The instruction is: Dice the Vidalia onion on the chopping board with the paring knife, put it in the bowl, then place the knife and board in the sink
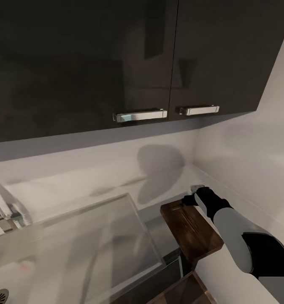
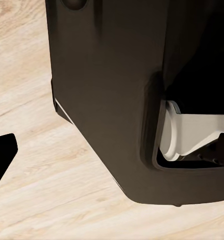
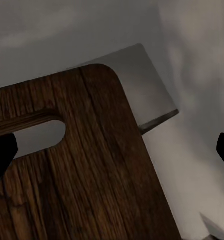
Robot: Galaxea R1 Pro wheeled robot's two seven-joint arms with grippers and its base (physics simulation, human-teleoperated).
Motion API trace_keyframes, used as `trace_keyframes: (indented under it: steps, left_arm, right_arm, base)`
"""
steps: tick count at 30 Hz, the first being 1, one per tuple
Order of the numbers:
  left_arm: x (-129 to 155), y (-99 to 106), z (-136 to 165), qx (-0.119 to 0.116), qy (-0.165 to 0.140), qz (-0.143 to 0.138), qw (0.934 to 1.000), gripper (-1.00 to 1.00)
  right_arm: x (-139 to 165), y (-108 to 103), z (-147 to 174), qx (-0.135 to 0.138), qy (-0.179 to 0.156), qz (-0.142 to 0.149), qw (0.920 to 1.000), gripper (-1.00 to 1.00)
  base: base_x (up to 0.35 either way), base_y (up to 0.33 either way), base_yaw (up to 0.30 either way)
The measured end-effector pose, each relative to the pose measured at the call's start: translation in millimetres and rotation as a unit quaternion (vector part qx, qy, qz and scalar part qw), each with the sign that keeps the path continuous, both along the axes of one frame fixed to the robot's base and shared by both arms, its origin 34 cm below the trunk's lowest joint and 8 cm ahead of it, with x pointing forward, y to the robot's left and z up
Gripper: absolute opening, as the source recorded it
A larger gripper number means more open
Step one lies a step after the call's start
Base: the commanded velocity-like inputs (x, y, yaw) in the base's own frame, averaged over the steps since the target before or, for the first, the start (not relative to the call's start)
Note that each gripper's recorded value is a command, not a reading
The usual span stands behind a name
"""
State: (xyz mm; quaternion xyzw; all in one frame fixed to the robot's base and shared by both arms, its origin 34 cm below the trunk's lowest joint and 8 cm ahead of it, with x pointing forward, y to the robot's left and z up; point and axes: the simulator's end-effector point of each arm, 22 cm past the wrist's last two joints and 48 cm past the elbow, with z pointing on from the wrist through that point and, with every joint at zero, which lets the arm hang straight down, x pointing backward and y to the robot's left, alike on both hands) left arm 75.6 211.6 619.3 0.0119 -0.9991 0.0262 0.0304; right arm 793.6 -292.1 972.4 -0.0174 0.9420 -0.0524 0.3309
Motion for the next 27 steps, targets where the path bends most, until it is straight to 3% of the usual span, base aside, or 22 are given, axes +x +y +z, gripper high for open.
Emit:
trace_keyframes:
  steps: [27]
  left_arm:
    - [-14.6, 0.2, 1.6, 0.000, 0.019, 0.000, 0.9998, 1.00]
  right_arm:
    - [2.9, 5.5, -20.4, 0.012, 0.011, 0.008, 0.9998, 1.00]
  base:
    - [0.000, 0.000, 0.000]
